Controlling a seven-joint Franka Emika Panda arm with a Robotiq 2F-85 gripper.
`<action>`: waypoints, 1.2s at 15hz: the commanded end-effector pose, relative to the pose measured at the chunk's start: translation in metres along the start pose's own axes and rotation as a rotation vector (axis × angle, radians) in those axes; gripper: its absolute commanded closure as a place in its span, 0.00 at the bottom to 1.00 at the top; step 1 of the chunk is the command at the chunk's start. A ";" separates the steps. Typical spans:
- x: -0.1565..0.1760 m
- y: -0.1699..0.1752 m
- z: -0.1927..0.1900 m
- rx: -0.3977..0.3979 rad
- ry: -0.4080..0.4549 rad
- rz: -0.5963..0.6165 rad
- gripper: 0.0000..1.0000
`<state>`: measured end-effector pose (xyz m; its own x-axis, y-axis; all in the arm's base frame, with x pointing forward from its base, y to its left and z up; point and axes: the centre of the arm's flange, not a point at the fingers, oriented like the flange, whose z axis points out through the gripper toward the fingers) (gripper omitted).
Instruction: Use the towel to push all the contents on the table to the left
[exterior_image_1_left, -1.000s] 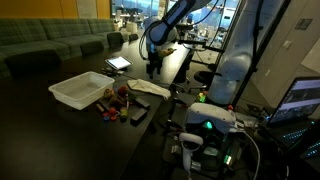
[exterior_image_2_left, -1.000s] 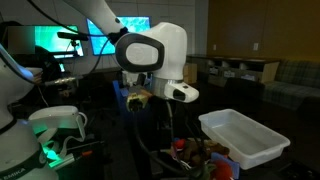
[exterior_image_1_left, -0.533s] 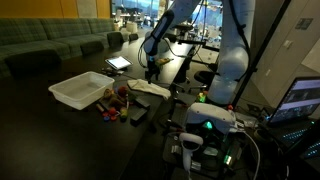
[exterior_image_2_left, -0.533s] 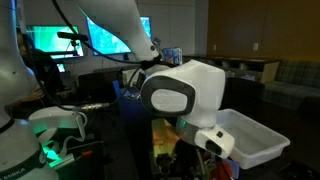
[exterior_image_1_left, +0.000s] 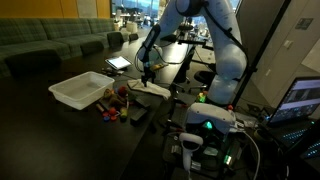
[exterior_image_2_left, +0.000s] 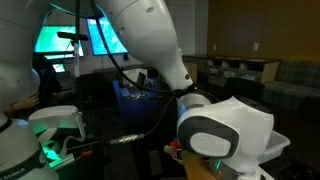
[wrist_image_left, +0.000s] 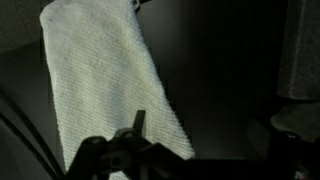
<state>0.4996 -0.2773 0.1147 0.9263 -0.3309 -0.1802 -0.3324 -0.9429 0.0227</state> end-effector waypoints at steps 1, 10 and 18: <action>0.036 0.023 0.015 0.008 0.036 -0.013 0.00; 0.054 0.054 0.066 0.049 0.033 -0.049 0.00; 0.077 0.064 0.081 0.057 0.047 -0.049 0.00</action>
<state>0.5186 -0.3458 0.0317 0.9428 -0.2931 -0.1590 -0.3004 -0.9535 -0.0230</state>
